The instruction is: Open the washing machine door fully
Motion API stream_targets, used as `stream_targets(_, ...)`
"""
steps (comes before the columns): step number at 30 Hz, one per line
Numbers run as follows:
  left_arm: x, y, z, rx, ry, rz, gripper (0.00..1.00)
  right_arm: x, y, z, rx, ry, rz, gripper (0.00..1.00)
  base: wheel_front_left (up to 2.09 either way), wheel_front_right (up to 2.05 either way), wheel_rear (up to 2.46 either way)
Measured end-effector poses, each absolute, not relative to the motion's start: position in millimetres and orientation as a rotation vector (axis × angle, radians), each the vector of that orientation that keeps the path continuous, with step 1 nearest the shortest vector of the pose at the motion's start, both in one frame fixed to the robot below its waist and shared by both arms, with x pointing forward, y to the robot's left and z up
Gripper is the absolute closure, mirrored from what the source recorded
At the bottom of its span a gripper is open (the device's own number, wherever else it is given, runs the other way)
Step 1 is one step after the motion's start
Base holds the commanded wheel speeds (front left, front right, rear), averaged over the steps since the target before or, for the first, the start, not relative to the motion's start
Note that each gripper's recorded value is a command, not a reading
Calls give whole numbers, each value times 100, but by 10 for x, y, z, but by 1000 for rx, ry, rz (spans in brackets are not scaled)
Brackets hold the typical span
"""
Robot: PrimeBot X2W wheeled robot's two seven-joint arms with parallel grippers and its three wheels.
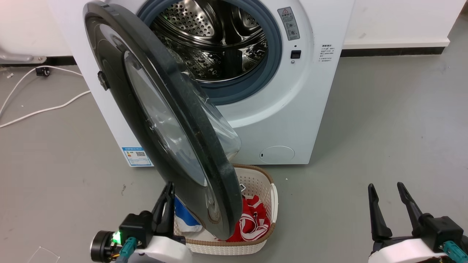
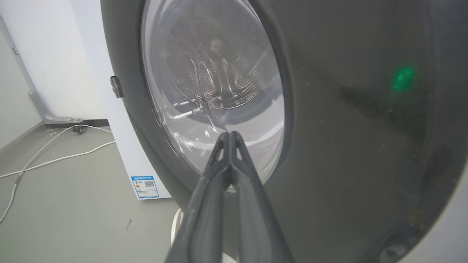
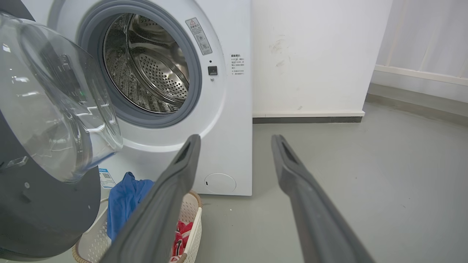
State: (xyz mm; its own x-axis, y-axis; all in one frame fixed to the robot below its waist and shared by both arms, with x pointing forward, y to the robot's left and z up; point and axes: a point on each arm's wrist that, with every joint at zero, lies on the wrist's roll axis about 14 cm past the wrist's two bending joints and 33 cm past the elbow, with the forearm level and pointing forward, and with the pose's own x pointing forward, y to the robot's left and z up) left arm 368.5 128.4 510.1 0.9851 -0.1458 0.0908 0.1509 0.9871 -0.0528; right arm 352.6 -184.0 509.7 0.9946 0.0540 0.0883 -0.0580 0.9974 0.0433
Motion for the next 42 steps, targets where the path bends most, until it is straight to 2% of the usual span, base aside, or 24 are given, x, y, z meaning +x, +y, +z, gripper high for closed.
stream_targets(6, 3736, 1403, 5344, -75, -161, -99, 100, 3532, -1849, 5094, 56, -85, 53, 0, 0, 0, 0)
stream_targets(14, 3741, 1430, 6192, -55, -424, -94, 100, 3532, -1846, 5102, 64, -87, 53, 0, 0, 0, 0)
stream_targets(20, 3532, 1184, 6854, -73, -637, -179, 100, 3527, -1845, 5105, 65, -88, 53, 0, 0, 0, 0)
stream_targets(24, 3375, 850, 7048, -104, -678, -307, 100, 3521, -1854, 5103, 65, -85, 50, 0, 0, 0, 0)
stream_targets(29, 3204, 356, 7022, -160, -608, -507, 100, 3516, -1864, 5102, 67, -85, 47, 0, 0, 0, 0)
stream_targets(34, 3051, -142, 6649, -207, -403, -694, 100, 3521, -1868, 5079, 70, -77, 45, 0, 0, 0, 0)
stream_targets(39, 2979, -396, 6065, -235, -140, -764, 100, 3517, -1868, 5047, 72, -66, 44, 0, 0, 0, 0)
stream_targets(42, 3025, -394, 5787, -223, -40, -735, 100, 3513, -1889, 5023, 72, -58, 38, 0, 0, 0, 0)
